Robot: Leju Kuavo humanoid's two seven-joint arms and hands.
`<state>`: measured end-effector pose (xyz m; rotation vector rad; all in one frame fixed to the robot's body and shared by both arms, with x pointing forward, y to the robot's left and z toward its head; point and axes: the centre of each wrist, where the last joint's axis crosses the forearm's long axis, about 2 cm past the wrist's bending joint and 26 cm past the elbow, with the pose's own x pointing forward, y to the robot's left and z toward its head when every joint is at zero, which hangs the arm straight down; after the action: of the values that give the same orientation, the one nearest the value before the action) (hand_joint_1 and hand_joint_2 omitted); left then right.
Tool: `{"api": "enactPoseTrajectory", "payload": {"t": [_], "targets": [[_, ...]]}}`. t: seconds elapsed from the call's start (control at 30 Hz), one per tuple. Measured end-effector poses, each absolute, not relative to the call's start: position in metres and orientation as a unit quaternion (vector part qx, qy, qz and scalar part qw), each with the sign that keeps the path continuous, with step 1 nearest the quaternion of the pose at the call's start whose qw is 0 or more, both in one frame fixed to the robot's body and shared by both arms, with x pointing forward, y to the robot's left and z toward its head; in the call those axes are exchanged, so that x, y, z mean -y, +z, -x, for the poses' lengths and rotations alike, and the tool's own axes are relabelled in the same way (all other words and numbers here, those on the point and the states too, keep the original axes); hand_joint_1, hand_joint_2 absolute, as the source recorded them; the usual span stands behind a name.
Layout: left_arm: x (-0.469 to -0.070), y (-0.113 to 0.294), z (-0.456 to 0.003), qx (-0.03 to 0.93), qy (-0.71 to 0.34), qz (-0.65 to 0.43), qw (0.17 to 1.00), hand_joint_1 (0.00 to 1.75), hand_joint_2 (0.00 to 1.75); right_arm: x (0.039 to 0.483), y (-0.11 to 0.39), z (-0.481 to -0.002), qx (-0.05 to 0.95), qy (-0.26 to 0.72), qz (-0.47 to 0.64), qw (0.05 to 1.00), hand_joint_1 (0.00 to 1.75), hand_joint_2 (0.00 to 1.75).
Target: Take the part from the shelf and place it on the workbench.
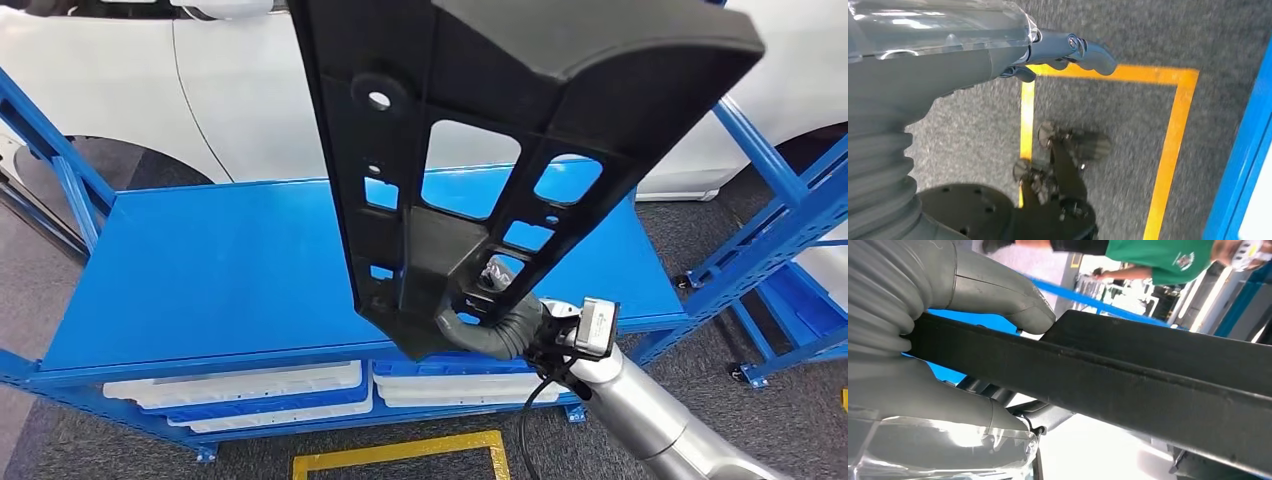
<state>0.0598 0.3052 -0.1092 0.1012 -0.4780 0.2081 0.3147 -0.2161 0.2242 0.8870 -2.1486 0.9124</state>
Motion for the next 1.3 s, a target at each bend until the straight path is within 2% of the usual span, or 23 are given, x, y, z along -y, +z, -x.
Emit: {"api": "enactPoseTrajectory", "payload": {"t": [0.27,0.93,1.3], "targets": [[-0.307,-0.109,-0.058,0.223,0.099,-0.052,0.968,0.0,1.75,0.223,0.206,-0.294,0.814,0.313,-0.378,0.311,1.75,1.75],[-0.316,-0.109,-0.059,0.223,0.091,-0.053,0.969,0.0,1.75,0.243,0.232,-0.285,0.84,0.276,-0.381,0.27,1.75,1.75],[-0.318,-0.109,-0.058,0.2,0.105,-0.055,0.973,0.0,1.75,0.246,0.227,-0.282,0.839,0.284,-0.377,0.272,1.75,1.75]]}}
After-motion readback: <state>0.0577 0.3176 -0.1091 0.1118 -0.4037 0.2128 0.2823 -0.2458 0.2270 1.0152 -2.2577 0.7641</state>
